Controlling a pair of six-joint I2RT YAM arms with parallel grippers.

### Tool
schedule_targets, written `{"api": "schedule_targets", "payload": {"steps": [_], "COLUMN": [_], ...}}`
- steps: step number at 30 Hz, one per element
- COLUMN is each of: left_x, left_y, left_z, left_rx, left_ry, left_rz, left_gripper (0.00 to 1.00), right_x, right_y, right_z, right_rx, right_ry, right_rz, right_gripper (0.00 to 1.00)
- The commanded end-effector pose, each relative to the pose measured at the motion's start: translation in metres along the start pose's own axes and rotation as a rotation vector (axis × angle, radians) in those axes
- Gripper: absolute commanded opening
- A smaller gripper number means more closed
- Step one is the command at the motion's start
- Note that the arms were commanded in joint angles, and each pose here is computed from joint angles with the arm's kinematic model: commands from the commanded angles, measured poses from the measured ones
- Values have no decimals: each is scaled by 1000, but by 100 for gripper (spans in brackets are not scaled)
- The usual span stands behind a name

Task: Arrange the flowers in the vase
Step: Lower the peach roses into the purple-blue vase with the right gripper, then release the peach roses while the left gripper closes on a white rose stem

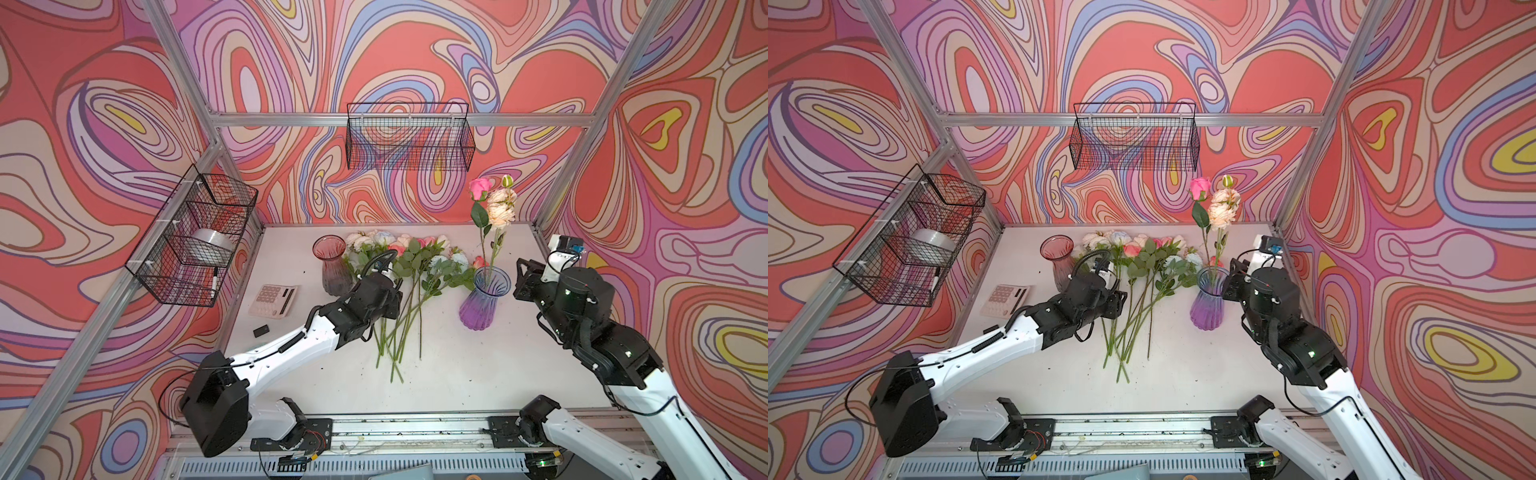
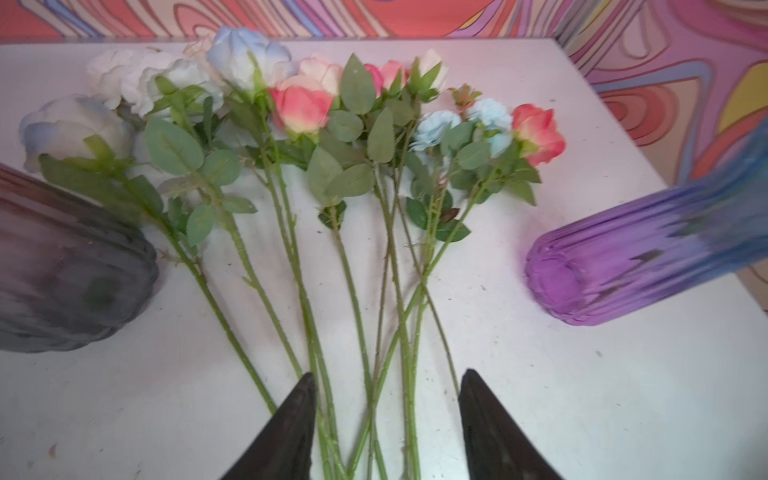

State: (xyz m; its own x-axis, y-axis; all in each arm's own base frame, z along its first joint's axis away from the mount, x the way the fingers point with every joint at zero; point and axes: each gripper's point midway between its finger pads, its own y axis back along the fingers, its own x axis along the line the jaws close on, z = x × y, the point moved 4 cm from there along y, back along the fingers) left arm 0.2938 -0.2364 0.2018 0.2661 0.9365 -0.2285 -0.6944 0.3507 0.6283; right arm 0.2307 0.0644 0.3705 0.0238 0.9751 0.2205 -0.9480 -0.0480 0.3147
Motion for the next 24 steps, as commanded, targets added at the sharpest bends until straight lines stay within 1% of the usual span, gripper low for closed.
{"api": "schedule_targets", "payload": {"steps": [1,5,7,8,9,11,14,15,17,19,21,22,24], "left_x": [21,28,35,43,49,60,73,75,75,68,62,63,66], "left_y": [-9,-30,-44,-48,-53,-61,-74,-80,-93,-107,-117,-120,-127], "left_z": [-15,-14,-12,-12,-12,-16,-25,-27,-33,-38,-41,-44,-50], "left_rx": [135,177,209,222,231,252,271,282,310,324,331,333,343], "left_ry": [38,36,37,41,43,84,153,165,181,176,166,169,175], "left_rz": [113,156,228,292,337,381,385,374,328,254,204,201,211], "left_gripper": [42,37,26,24,23,26,33,33,34,36,36,35,28], "right_x": [3,0,3,4,5,9,10,10,11,11,11,12,11], "right_y": [-9,-5,-6,-8,-9,-12,-14,-14,-14,-14,-13,-13,-12], "right_z": [-42,-49,-50,-52,-52,-54,-56,-56,-58,-59,-60,-60,-60], "right_rx": [144,131,128,131,134,143,146,145,146,147,147,146,146], "right_ry": [1,-17,-22,-21,-20,-9,3,4,8,10,8,8,10], "right_rz": [58,78,98,104,110,124,130,134,144,150,156,158,158], "right_gripper": [19,14,14,14,14,14,14,15,16,16,16,16,16]}}
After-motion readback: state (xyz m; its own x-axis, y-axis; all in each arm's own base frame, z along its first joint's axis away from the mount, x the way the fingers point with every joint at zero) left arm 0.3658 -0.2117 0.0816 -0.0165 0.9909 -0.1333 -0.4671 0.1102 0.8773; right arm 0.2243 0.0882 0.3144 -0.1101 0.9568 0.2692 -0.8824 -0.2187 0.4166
